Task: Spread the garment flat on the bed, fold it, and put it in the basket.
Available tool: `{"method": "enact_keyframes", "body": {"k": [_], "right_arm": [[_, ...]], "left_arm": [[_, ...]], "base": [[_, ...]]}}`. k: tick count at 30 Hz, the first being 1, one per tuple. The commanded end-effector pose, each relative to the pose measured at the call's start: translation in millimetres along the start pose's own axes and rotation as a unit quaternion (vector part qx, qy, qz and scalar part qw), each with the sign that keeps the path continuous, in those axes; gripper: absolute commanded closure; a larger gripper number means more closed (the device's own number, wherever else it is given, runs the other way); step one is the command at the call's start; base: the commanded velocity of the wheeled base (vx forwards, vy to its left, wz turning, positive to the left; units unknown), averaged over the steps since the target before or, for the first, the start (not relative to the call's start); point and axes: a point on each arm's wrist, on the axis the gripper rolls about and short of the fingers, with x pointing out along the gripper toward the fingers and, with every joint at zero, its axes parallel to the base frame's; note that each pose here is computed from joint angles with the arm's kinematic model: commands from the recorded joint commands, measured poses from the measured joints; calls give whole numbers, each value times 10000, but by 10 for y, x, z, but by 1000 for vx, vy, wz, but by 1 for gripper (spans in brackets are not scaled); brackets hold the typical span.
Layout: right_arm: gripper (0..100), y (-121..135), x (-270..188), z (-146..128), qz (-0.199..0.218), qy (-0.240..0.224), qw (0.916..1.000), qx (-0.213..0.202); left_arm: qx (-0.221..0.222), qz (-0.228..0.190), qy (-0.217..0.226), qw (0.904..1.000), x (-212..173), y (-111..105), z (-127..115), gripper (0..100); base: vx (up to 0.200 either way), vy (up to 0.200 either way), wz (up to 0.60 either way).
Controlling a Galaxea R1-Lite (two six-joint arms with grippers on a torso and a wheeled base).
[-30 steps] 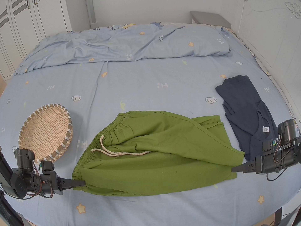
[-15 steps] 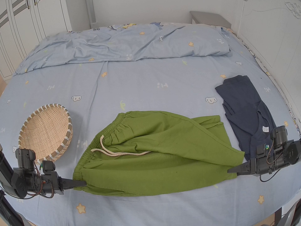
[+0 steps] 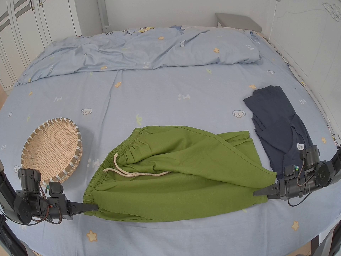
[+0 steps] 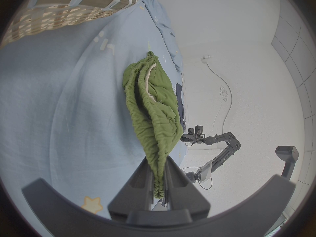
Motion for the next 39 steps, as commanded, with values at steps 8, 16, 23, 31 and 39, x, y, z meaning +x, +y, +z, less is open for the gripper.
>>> {"method": "enact_keyframes", "body": {"k": [8, 16, 23, 31, 39], "right_arm": [[0, -55, 45, 13, 585, 139, 9980, 186], [100, -100, 17, 14, 556, 82, 9981, 257], [100, -170, -16, 42, 506, -18, 9982, 331], [100, -194, -22, 42, 491, -29, 9981, 377], [100, 137, -261, -113, 462, 67, 9982, 381]], "left_arm": [[-10, -5, 3, 10000, 4, 10, 5, 100], [-14, 1, -10, 10000, -2, 12, 6, 100], [-16, 4, -17, 10000, -5, 13, 7, 100], [-63, 22, -45, 10000, -13, 31, 21, 100], [-357, 94, 17, 9993, -61, -60, -55, 100]], "base": [[0, 0, 0], [0, 0, 0], [0, 0, 0], [0, 0, 0], [0, 0, 0]]}}
